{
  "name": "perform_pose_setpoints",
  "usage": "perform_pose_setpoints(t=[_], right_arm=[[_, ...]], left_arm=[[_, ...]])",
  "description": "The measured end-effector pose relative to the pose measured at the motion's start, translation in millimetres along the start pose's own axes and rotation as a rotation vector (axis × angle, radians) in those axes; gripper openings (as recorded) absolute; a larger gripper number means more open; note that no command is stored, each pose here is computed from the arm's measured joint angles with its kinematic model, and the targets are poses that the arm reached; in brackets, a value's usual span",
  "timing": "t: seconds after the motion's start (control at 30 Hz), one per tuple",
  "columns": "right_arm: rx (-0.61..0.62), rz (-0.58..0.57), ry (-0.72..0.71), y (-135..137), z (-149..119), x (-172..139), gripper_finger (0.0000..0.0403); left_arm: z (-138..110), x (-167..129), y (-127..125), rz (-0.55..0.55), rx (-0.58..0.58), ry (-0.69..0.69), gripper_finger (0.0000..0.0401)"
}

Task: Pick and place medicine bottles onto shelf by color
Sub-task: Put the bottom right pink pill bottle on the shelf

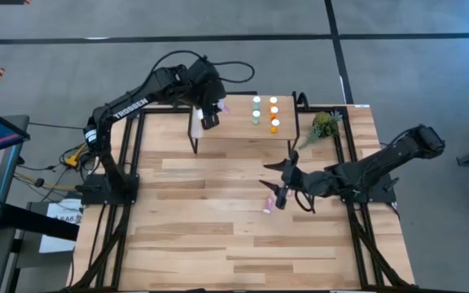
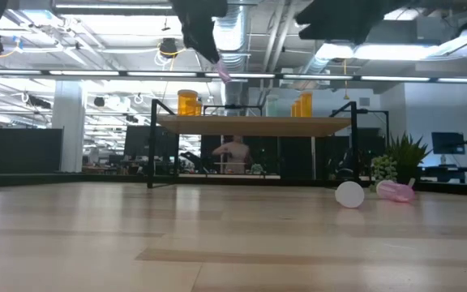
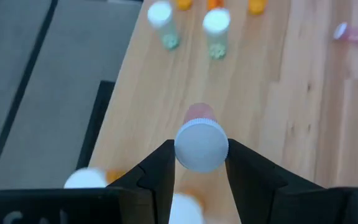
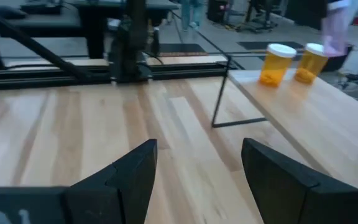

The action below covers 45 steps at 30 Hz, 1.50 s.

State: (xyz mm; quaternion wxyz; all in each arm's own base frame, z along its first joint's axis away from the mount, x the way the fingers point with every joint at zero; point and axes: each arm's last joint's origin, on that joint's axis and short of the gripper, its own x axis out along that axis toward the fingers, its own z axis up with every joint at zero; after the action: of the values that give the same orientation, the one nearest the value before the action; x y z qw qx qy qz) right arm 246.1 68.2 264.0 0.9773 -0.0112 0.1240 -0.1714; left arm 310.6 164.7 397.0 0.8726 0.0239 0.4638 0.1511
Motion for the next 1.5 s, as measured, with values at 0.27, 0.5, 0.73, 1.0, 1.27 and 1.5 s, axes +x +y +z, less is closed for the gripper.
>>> perform_pose_setpoints(t=[0.27,0.5,0.73,1.0,1.27,1.5], right_arm=[[-0.05,0.027,-0.013,-3,5,-8,0.0258],[-0.096,-0.023,-0.012,-16,9,-4,0.0258],[-0.105,-0.093,0.009,-32,8,5,0.0258],[-0.132,-0.115,0.034,-37,6,7,0.0258],[-0.138,-0.115,0.039,-37,6,7,0.0258],[-0.135,-0.115,0.039,-37,6,7,0.0258]], left_arm=[[3,-1,22,0.064,-0.002,-0.084,0.0119],[1,-2,42,0.054,-0.016,-0.15,0.0119],[11,1,52,0.034,0.012,-0.243,0.0119],[13,50,59,-0.051,0.013,-0.011,0.0119],[15,97,66,-0.104,0.022,0.149,0.0119],[6,103,64,-0.074,0.024,0.268,0.0119]])
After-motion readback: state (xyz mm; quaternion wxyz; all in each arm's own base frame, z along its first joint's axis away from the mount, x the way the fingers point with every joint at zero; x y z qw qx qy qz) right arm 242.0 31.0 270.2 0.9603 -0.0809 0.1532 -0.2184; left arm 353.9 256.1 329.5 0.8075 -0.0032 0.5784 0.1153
